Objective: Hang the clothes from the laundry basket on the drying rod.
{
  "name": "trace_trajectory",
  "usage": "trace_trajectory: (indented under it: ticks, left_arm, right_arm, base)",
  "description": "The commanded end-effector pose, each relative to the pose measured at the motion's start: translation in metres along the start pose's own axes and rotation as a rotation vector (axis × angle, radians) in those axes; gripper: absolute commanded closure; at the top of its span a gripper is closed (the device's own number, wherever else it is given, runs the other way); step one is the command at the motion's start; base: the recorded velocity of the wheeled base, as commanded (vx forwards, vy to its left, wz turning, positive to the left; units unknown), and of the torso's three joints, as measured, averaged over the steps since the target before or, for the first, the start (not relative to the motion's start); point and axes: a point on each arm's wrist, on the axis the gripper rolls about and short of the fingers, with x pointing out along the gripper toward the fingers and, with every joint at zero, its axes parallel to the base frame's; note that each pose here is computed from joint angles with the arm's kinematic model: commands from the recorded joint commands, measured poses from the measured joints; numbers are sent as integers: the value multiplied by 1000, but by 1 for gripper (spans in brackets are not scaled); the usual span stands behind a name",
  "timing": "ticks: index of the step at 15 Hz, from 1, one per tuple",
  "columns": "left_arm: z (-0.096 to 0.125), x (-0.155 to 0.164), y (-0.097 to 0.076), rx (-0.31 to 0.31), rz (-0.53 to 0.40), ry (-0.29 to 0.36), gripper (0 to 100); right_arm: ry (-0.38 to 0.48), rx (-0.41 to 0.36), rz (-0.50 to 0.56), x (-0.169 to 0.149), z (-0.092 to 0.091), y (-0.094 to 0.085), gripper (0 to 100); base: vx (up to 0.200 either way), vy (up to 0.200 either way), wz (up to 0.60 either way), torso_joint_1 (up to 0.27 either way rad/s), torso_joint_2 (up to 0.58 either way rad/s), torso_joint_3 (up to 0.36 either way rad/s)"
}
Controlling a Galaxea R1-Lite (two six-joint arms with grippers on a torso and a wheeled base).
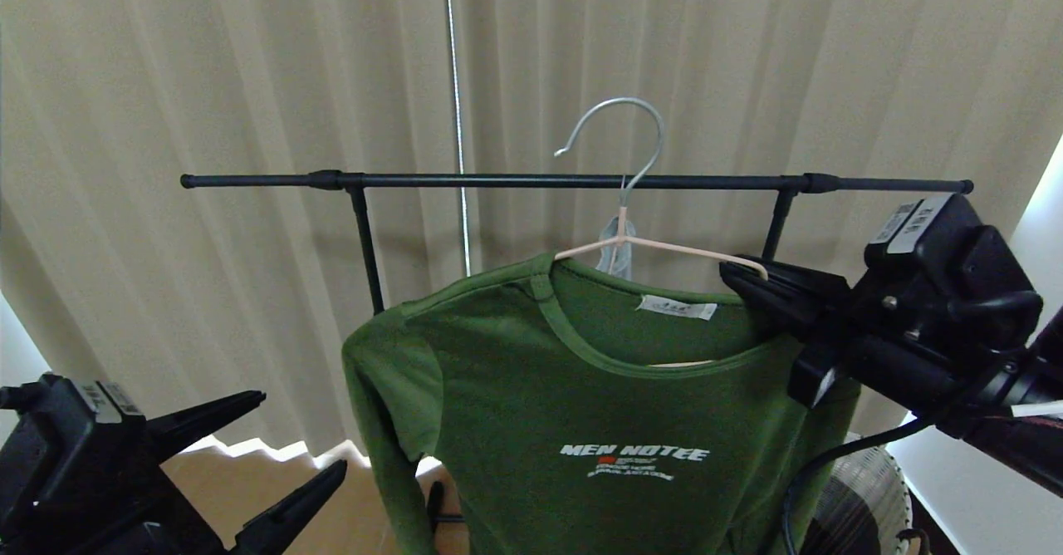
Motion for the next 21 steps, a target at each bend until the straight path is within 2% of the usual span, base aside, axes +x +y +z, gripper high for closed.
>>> trace_trajectory:
  ticks: [1,5,6,9,12,13,15,21]
  left_arm:
    - [-3,5,1,-20,0,27,0]
    - [-4,10,1,-25,-1,50,0]
    - [-5,10,1,-25,-1,52,100]
    - [-4,11,4,-26,19,50,100]
    - [-7,12,15,-35,90,74,100]
    - [-6,10,25,-31,158,75,100]
    - [-8,7,33,-7,215,85,100]
    - [-7,3,32,7,220,74,100]
  right_arm:
    - [-26,0,2,-9,4,-1,100]
    - [-43,12,20,-11,6,-1,100]
    - [-43,12,20,-11,6,-1,100]
    - [-48,10,14,-10,8,-2,100]
    - [-45,10,-8,-10,8,-6,100]
    - [-23,9,-60,-10,4,-15,100]
    - [-4,8,-102,-10,0,-24,100]
    - [6,6,-119,-10,-1,-28,100]
  base:
    - [0,0,0,0,0,0]
    - [0,0,0,0,0,0]
    - [0,0,0,0,0,0]
    - [0,0,0,0,0,0]
    - [0,0,0,0,0,0]
    - [0,0,0,0,0,0]
    - [0,0,0,0,0,0]
    - [0,0,0,0,0,0]
